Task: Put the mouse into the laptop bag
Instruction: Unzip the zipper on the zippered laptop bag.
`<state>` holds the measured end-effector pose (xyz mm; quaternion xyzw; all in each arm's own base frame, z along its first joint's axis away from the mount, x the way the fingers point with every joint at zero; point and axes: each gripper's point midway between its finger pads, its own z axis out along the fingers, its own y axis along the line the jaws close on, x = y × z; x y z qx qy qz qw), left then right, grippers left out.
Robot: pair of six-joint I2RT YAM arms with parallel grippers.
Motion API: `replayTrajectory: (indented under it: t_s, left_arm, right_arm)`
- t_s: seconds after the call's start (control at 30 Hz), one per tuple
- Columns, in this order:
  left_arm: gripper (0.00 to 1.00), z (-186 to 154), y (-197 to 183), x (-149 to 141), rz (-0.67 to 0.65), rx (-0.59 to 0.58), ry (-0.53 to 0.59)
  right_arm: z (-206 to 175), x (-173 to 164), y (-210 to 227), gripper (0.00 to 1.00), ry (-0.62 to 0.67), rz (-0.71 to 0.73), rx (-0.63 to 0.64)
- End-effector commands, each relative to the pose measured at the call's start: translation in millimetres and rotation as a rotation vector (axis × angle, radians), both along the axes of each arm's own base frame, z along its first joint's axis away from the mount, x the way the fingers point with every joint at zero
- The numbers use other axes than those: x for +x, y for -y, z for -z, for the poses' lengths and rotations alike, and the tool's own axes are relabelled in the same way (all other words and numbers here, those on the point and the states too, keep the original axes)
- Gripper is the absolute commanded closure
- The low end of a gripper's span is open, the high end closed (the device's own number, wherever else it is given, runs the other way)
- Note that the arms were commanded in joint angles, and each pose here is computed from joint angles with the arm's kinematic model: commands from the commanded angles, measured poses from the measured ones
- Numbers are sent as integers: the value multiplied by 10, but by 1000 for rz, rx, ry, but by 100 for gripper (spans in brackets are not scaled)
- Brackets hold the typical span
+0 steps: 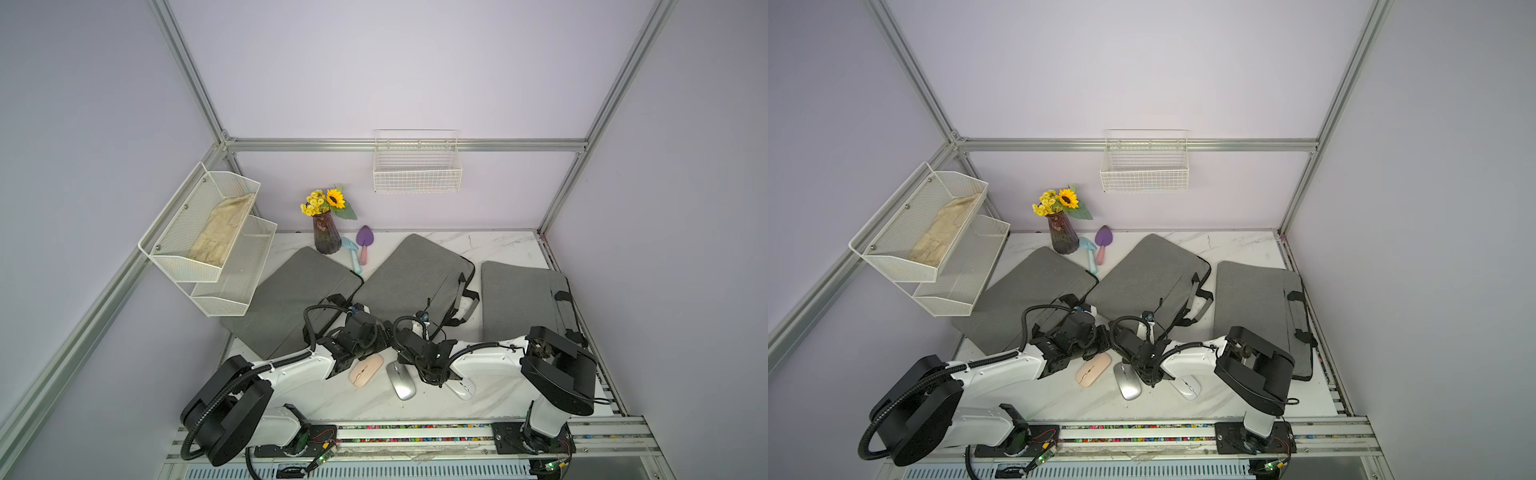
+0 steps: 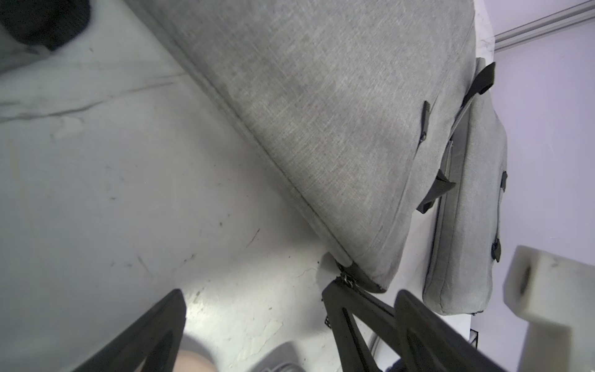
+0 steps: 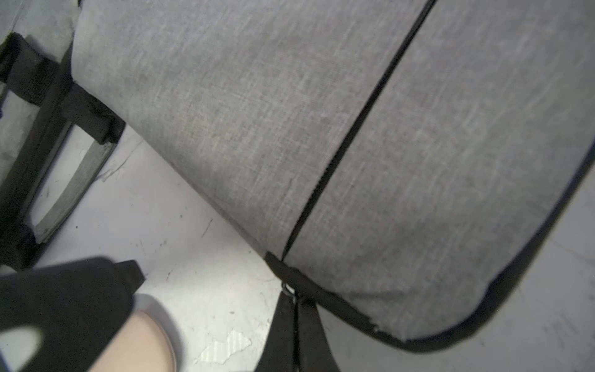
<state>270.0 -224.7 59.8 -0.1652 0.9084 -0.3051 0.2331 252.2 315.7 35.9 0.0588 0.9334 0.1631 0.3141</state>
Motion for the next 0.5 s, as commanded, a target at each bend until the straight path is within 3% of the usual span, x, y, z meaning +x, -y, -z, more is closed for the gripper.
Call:
replayTrajectory:
  t_s: [0.0,0.2,0.27,0.47]
  left_arm:
    - [0,-363,279,298,-14,-101,75]
    - [4,-231,354,466,-39,-78,70]
    - [15,-217,418,512,-25,-81,69]
    - [61,-159,363,607,-52,-9,65]
  right_arm:
    - [-230,-7,-185,100,45,-64,102]
    - [-246,-73,-281,100,39,-108,142]
    - [-253,-94,-308,100,42,-119,148]
    - [-244,-119,-275,100,35,-110,134]
